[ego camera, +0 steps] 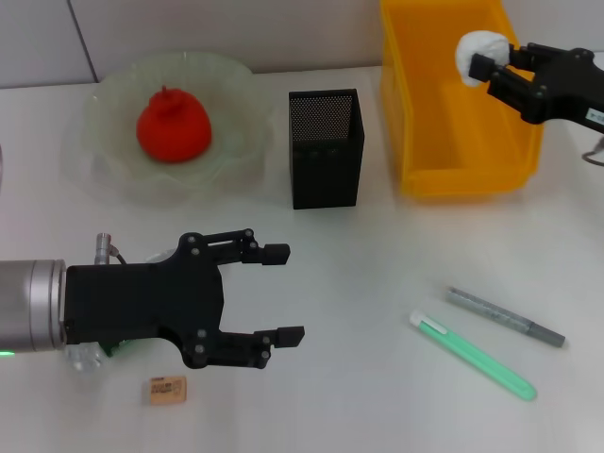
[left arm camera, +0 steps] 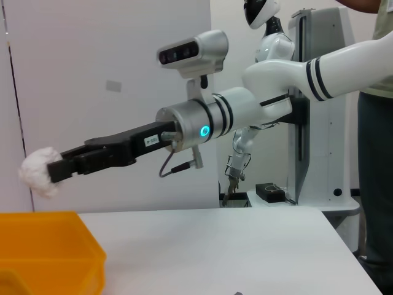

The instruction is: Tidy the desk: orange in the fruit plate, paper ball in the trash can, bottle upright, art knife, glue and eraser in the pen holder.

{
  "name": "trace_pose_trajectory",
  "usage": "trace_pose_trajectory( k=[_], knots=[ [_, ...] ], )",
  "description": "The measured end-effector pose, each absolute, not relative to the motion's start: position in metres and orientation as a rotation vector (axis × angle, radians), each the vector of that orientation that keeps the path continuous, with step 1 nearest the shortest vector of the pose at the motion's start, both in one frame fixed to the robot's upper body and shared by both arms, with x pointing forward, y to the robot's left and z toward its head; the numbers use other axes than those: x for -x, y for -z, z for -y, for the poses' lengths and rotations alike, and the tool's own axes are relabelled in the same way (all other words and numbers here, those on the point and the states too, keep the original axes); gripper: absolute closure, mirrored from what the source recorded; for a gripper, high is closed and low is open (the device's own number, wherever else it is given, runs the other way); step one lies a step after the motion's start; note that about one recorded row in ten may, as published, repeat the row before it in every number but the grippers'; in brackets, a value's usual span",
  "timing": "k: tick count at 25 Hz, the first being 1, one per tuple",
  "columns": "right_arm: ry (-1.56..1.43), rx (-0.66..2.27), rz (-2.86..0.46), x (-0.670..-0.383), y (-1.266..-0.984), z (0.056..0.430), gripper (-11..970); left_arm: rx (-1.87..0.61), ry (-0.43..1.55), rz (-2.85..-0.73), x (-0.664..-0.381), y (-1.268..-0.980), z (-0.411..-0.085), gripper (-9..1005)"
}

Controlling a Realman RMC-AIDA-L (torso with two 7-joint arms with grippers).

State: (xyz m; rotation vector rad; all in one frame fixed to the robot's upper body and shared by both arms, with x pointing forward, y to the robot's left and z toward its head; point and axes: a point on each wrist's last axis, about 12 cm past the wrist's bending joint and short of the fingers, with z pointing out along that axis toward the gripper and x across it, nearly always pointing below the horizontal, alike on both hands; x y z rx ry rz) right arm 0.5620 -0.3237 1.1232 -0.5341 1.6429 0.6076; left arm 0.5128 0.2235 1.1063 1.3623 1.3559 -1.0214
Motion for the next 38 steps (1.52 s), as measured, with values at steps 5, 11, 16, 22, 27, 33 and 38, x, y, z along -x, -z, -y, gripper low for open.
trace_pose_trajectory(
  k=[5,11,16,22,27,33,38],
  knots=[
    [-0.557,0.522,-1.657,-0.574,-1.119,0.319,641,-1.363,1.022,-1.355,-0.513,-1.106,-0.223,227],
    [-0.523,0.493,-1.673,-0.582,-1.114,0.318,639,-1.367,1.030,-1.354,-0.512,-1.106,-0.222,227],
    [-0.496,0.464,-1.674,-0.584,-1.114,0.322,628,-1.369,1.030,-1.352,-0.512,-1.106,-0.221,228],
    [-0.475,0.381,-1.689,-0.584,-1.108,0.331,614,-1.370,1.032,-1.352,-0.512,-1.106,-0.221,229],
    [-0.459,0.375,-1.696,-0.584,-1.107,0.333,603,-1.368,1.032,-1.353,-0.511,-1.105,-0.221,229],
    [-0.455,0.372,-1.699,-0.586,-1.106,0.332,590,-1.367,1.040,-1.357,-0.511,-1.104,-0.220,230],
    [-0.448,0.370,-1.710,-0.591,-1.106,0.328,579,-1.368,1.042,-1.357,-0.511,-1.104,-0.220,230]
  ],
)
